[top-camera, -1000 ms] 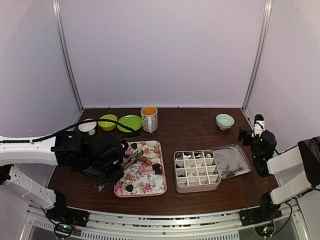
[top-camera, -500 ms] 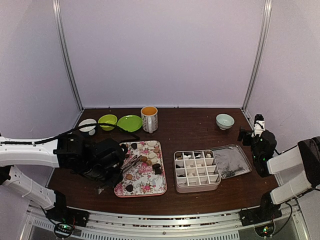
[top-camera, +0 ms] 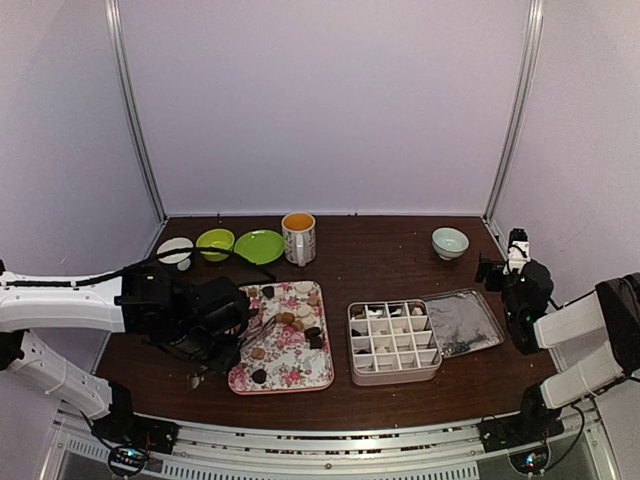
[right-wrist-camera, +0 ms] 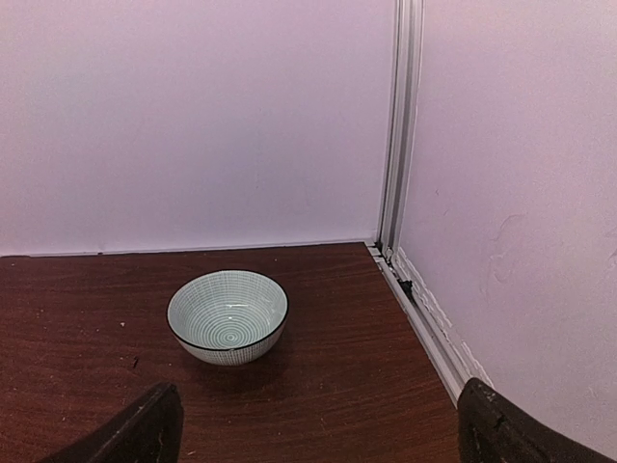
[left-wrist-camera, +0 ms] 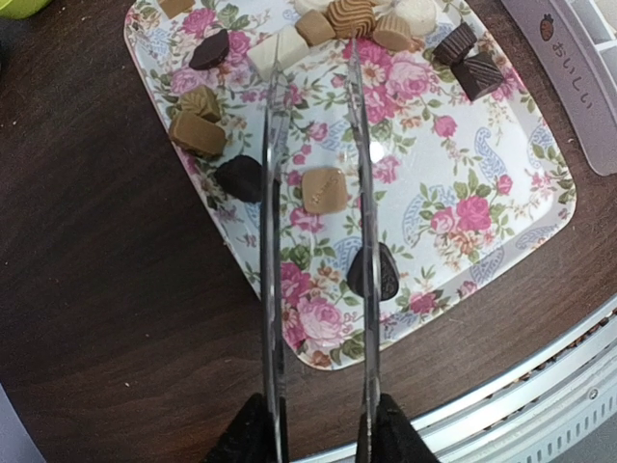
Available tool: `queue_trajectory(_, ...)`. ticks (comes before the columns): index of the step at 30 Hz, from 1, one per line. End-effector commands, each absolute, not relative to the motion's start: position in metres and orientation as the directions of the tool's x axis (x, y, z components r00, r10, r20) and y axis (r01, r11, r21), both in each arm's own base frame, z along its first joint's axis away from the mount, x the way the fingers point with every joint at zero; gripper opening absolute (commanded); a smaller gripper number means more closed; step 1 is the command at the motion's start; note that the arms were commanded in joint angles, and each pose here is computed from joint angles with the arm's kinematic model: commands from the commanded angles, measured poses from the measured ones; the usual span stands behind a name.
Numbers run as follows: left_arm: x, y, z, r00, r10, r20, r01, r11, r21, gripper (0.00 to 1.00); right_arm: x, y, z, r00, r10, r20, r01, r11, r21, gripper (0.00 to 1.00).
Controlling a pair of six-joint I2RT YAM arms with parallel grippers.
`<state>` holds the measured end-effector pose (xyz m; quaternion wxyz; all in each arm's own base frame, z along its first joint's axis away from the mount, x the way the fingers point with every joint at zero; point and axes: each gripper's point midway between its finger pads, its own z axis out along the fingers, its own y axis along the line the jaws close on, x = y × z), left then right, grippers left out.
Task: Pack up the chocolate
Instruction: Pick up the fake chocolate from the plate.
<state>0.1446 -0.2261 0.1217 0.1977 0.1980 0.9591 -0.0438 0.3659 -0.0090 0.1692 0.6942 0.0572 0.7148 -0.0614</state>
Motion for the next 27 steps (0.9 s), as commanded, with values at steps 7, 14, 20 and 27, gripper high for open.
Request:
queue_trajectory(7, 0.158, -0.228, 0.136, -0.838, 0.337, -0.429, 0.382, 0.924, -0.02, 0.35, 0.369, -0.011, 0.173, -0.019, -0.002, -1.0, 0.173, 0.985, -0.005, 1.0)
queue_trajectory(14, 0.16, -0.229, 0.137, -0.815, 0.386, -0.432, 0.428, 0.904, 0.0, 0.36, 0.369, -0.011, 0.174, -0.017, -0.002, -1.0, 0.173, 0.985, -0.005, 1.0)
queue_trajectory(20, 0.169, -0.226, 0.14, -0.747, 0.497, -0.442, 0.527, 0.847, 0.062, 0.36, 0.368, -0.011, 0.174, -0.018, -0.002, -1.0, 0.174, 0.985, -0.005, 1.0)
queue_trajectory(27, 0.182, -0.225, 0.141, -0.658, 0.623, -0.424, 0.631, 0.763, 0.142, 0.36, 0.369, -0.011, 0.174, -0.018, -0.002, -1.0, 0.174, 0.985, -0.005, 1.0)
